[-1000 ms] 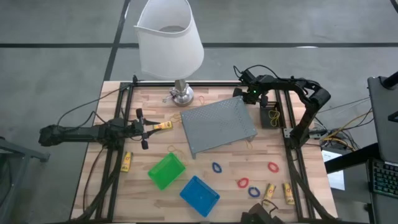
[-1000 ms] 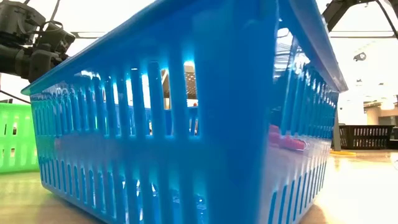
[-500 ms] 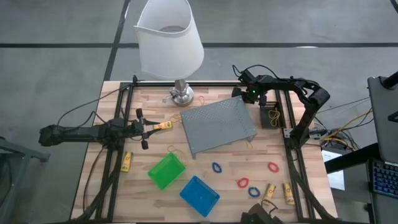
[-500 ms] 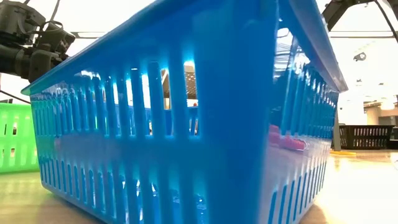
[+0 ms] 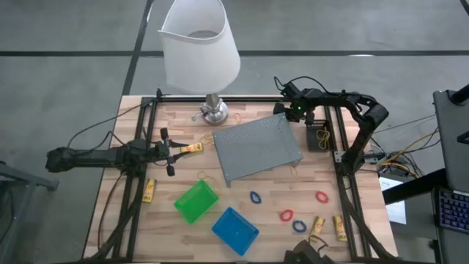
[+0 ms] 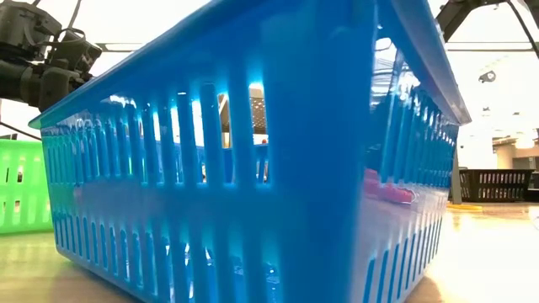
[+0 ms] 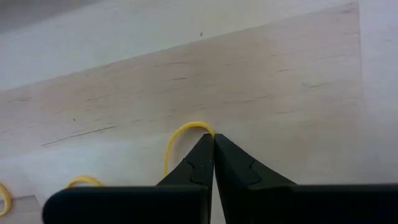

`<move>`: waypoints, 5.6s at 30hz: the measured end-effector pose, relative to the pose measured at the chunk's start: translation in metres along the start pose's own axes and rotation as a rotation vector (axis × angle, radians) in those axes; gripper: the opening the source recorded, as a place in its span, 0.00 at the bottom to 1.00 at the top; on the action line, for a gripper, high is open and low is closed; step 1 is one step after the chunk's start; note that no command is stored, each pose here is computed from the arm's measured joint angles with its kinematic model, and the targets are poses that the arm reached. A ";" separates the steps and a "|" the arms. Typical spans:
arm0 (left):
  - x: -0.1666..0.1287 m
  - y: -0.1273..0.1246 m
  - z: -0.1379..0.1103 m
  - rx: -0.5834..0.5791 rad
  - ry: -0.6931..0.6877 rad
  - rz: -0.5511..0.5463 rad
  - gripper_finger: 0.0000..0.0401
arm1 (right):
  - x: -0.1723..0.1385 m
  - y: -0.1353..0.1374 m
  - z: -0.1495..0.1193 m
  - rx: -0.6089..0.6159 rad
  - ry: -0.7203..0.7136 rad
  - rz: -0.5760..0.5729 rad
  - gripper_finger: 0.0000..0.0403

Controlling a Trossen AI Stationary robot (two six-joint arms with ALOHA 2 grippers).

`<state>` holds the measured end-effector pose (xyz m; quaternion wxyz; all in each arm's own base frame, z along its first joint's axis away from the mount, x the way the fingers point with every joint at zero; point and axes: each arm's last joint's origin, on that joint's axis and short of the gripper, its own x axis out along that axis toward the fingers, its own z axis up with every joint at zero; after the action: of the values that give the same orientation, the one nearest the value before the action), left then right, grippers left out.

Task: Pick & Place Office Desk Supplies
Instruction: Put the yellow rubber band into the black basket

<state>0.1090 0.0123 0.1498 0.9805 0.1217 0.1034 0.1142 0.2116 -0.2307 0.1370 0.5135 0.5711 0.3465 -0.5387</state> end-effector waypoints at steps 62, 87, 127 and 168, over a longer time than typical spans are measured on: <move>0.000 0.000 0.000 0.000 0.000 0.000 0.29 | -0.211 -0.088 -0.092 -0.060 -0.572 0.080 0.02; 0.000 0.000 0.000 0.000 0.000 0.000 0.29 | -0.137 -0.104 -0.105 0.000 -0.274 -0.186 0.02; 0.000 0.000 0.000 0.000 0.000 0.000 0.29 | -0.063 -0.109 -0.110 0.205 -0.268 -0.181 0.02; 0.000 0.000 0.000 0.000 0.000 0.000 0.29 | -0.064 -0.110 -0.108 0.134 -0.295 -0.205 0.42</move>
<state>0.1090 0.0123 0.1498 0.9805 0.1217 0.1034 0.1142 0.1233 -0.0917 0.1636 0.4622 0.4806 0.2872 -0.6877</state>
